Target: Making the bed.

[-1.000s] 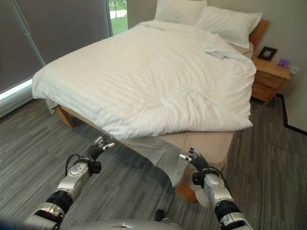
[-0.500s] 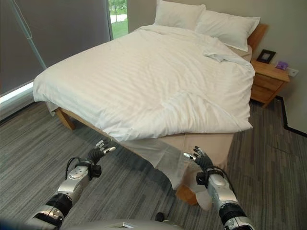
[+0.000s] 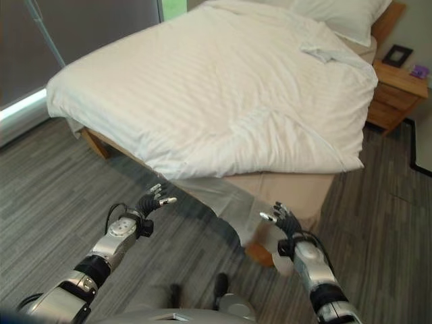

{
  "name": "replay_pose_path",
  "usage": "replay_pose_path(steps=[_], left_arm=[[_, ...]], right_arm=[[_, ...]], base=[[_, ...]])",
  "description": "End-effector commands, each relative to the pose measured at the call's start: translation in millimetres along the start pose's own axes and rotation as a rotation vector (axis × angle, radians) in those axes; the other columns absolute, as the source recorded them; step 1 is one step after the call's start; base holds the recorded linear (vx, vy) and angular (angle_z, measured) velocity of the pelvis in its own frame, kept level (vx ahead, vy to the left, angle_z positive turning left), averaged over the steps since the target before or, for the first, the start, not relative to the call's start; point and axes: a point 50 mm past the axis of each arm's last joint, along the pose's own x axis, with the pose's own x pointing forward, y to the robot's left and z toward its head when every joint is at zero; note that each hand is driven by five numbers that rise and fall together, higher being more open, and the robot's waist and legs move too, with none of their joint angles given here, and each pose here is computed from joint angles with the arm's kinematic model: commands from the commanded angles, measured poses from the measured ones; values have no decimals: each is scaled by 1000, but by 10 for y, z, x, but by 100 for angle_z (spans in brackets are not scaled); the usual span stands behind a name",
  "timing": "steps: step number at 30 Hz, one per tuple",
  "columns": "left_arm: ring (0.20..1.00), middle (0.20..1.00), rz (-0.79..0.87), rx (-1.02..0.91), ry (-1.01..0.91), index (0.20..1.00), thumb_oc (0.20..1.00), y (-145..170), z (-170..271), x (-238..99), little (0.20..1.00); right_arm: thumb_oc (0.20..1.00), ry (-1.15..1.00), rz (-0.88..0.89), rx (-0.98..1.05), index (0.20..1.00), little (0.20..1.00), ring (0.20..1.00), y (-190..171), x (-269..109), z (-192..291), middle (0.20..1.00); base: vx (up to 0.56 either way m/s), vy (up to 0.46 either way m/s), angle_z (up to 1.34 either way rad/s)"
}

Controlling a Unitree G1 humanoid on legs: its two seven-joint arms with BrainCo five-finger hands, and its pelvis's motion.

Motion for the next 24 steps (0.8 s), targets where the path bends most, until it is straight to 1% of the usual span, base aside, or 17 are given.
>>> replay_pose_path(steps=[1, 3, 5, 6, 7, 9, 12, 17, 18, 19, 20, 21, 24], left_arm=[[1000, 1000, -84, 7, -123, 1000, 1000, -258, 345, 150, 1000], [1000, 1000, -105, 41, -132, 1000, 1000, -273, 403, 174, 1000], [1000, 1000, -86, -6, -130, 1000, 1000, -283, 367, 166, 1000], [1000, 1000, -86, -6, -129, 1000, 1000, -283, 366, 166, 1000], [1000, 1000, -86, -65, -149, 1000, 1000, -292, 392, 144, 1000], [1000, 1000, -86, -55, -140, 1000, 1000, -247, 363, 125, 1000], [1000, 1000, -67, -43, -80, 1000, 1000, -169, 190, 69, 1000], [1000, 1000, -58, -42, -43, 1000, 1000, -134, 64, 19, 1000], [1000, 1000, -1, -23, -63, 1000, 1000, -42, 117, 34, 1000], [1000, 1000, -1, -22, -63, 1000, 1000, -42, 117, 34, 1000], [1000, 1000, -80, -15, 7, 1000, 1000, -205, -18, 48, 1000], [1000, 1000, -69, -33, 0, 1000, 1000, -218, -21, 43, 1000], [1000, 1000, -120, -34, -6, 1000, 1000, -335, -15, 36, 1000]], right_arm=[[1000, -134, -36, -57, 1000, 1000, 1000, -244, -70, 281, 1000], [1000, -110, -54, -85, 1000, 1000, 1000, -307, -80, 254, 1000], [1000, -77, -85, -24, 1000, 1000, 1000, -310, -99, 128, 1000], [1000, -77, -85, -24, 1000, 1000, 1000, -309, -100, 127, 1000], [1000, -75, -76, 23, 1000, 1000, 1000, -191, -79, 94, 1000], [1000, -67, -34, 24, 1000, 1000, 1000, -61, -42, 88, 1000], [1000, -43, 44, 42, 1000, 1000, 1000, 128, -34, 26, 1000], [1000, -10, 57, 35, 1000, 1000, 1000, 126, -81, -92, 1000], [1000, -19, 55, 3, 1000, 1000, 1000, 115, -81, -72, 1000], [1000, -19, 56, 2, 1000, 1000, 1000, 116, -81, -71, 1000], [1000, 36, 19, 22, 1000, 1000, 1000, 21, -128, -207, 1000], [1000, 24, 8, 39, 1000, 1000, 1000, 25, -122, -190, 1000], [1000, 23, -21, 66, 1000, 1000, 1000, -32, -134, -204, 1000]], base=[[178, 390, -33], [201, 486, -20], [162, 396, -41], [62, 414, -38], [-22, 376, -25], [-48, 425, -98], [13, 337, -82], [52, 122, -11], [45, -22, 0], [58, -4, 11], [80, 23, 56], [108, 31, 52], [94, 15, 3]])
